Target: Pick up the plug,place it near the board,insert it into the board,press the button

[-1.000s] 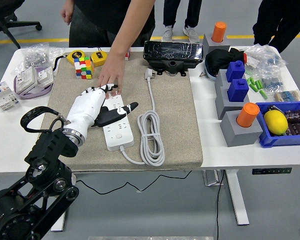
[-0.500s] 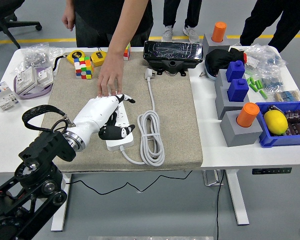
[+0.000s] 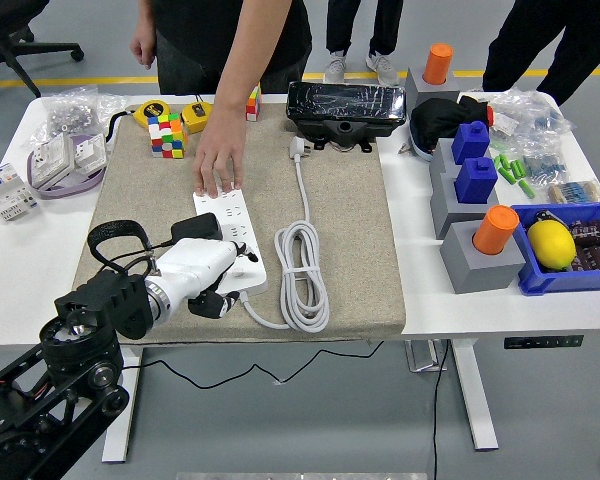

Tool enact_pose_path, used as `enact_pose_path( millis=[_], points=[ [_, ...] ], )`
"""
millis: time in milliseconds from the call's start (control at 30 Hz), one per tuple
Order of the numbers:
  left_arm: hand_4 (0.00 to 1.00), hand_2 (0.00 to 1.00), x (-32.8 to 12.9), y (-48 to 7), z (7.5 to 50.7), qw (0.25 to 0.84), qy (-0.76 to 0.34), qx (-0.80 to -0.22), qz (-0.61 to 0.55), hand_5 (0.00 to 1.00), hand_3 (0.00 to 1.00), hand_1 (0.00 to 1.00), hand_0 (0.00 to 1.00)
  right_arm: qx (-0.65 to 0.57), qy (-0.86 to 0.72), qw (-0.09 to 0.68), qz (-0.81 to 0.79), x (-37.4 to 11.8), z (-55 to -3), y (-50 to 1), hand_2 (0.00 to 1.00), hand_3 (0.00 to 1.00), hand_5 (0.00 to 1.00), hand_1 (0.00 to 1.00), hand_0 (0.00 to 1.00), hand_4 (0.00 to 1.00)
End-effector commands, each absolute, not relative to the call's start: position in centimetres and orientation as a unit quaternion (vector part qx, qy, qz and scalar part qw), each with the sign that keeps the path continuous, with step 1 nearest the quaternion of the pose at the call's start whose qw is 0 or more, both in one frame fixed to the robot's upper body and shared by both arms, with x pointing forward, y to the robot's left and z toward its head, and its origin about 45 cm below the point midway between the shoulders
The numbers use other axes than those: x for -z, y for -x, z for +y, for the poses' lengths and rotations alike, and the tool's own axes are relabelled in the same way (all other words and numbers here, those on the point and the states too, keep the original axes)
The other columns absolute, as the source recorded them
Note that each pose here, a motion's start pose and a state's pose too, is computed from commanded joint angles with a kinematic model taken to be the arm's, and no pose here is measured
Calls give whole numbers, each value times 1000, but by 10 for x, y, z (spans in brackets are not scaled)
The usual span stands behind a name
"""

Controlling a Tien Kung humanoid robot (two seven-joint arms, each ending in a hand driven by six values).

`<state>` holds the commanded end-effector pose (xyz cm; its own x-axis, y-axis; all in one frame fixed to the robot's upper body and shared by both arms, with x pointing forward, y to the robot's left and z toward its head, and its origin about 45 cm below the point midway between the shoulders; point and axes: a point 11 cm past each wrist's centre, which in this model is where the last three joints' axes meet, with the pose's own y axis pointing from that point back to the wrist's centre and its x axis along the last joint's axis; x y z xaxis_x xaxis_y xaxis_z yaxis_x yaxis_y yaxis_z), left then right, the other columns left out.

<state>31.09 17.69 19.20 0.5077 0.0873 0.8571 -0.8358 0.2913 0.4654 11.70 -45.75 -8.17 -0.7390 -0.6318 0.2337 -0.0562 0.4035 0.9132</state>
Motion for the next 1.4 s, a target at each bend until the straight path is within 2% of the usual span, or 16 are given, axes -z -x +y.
enact_pose_path(
  millis=[67,367,1400],
  points=[
    [616,118,-187,-312,178,710,-504,-321,-372,2,832,10,199,499,-219,287,-788,81,-458,-118,709,755,998,693,783,998],
    [608,118,-169,-318,188,703,-524,-320,-357,2,833,10,202,500,-220,286,-787,82,-457,-118,709,755,998,693,783,998],
    [584,117,-167,-323,194,697,-536,-315,-358,2,811,9,201,499,-219,283,-789,80,-459,-121,709,756,998,694,783,998]
  ],
)
